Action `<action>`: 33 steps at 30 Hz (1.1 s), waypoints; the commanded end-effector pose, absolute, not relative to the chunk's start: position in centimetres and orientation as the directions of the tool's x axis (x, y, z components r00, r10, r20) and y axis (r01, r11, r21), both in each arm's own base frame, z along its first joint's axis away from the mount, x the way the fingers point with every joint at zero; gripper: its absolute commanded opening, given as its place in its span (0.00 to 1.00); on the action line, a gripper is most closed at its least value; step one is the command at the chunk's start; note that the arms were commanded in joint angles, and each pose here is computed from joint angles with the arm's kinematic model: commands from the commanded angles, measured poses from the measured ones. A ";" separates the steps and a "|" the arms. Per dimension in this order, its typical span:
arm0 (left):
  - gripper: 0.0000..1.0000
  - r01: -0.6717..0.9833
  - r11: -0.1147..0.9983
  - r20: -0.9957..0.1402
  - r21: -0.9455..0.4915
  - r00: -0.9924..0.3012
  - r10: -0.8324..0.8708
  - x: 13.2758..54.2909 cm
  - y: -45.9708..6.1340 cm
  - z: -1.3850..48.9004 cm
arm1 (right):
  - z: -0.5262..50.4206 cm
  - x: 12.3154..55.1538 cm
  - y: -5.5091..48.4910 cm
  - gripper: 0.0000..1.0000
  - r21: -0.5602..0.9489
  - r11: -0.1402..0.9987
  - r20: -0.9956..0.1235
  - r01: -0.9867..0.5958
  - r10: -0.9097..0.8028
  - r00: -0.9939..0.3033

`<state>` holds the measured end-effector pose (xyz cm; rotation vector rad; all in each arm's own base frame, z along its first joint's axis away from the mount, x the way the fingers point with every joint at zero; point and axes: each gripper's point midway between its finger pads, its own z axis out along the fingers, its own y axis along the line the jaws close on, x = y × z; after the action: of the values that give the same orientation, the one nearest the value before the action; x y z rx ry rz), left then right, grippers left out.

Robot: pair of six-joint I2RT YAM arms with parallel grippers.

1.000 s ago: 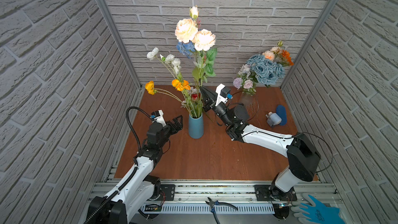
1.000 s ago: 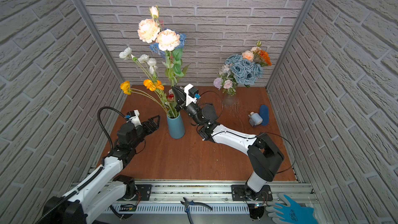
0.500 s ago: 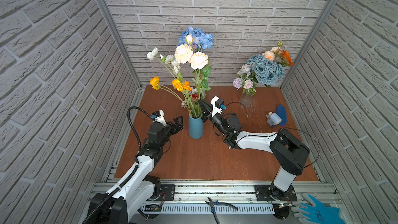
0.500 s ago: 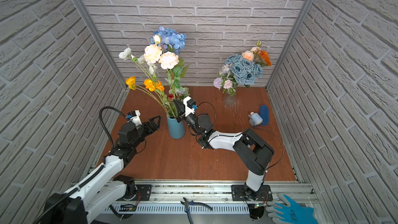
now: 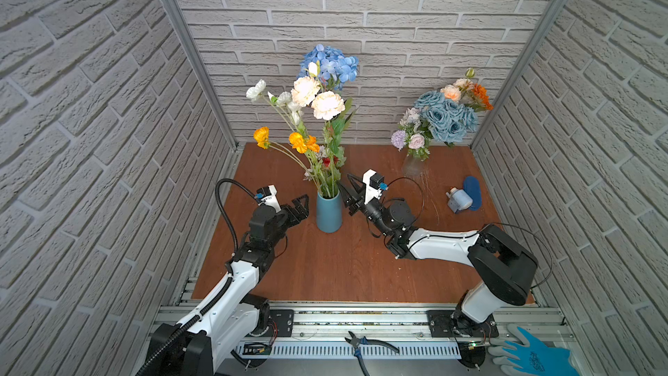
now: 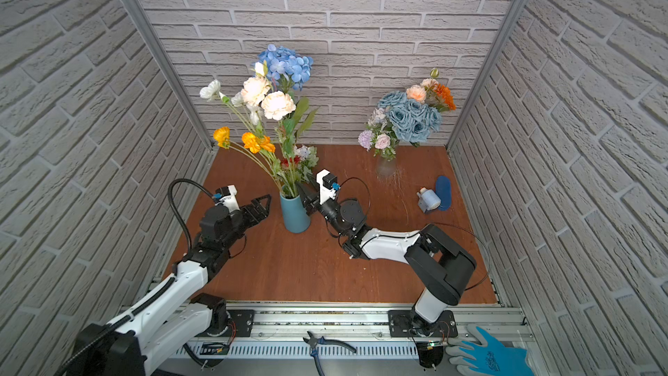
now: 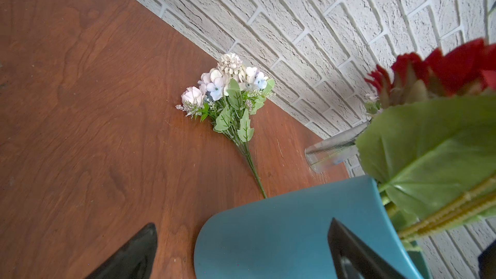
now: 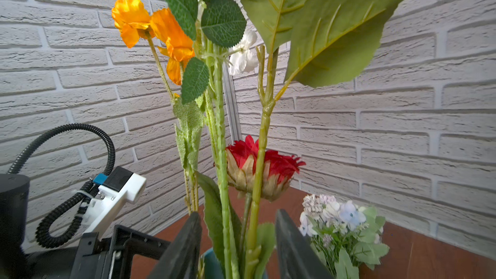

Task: Arrange flowers in a vase
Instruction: Place the flower in the vase, then move the vase to the center of the table.

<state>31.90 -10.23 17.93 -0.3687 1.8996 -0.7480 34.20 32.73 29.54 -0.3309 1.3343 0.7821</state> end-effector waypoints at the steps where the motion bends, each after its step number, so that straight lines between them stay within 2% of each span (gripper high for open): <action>1: 0.97 0.061 0.750 -0.701 -0.659 -0.411 -0.582 31.9 -10.0 18.1 | 27.5 34.3 31.4 0.47 0.303 0.721 -0.947 -0.623 0.299 -0.116; 5: 0.96 0.036 0.749 -0.688 -0.661 -0.426 -0.587 32.0 -10.1 17.3 | 23.2 35.9 28.8 0.49 0.368 0.811 -0.917 -0.454 0.235 -0.324; 9: 0.96 0.018 0.755 -0.684 -0.655 -0.440 -0.582 32.1 -10.8 16.5 | 19.6 36.9 27.4 0.50 0.303 0.880 -0.888 -0.366 0.121 -0.443; 16: 0.96 0.003 0.760 -0.673 -0.650 -0.468 -0.573 32.5 -12.5 15.0 | 17.0 38.5 28.1 0.52 0.215 0.900 -0.874 -0.379 0.003 -0.487; 25: 0.96 0.002 0.767 -0.669 -0.641 -0.491 -0.558 33.1 -13.7 14.3 | 15.7 39.1 31.3 0.52 0.241 0.842 -0.851 -0.482 -0.055 -0.522; 33: 0.97 0.004 0.786 -0.690 -0.619 -0.480 -0.541 34.2 -13.8 14.6 | 14.9 37.8 32.5 0.52 0.287 0.788 -0.839 -0.544 -0.067 -0.540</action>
<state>32.97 -12.96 12.00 -0.4505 2.0565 -0.6587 38.56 31.09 14.31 -0.4038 2.1093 0.5815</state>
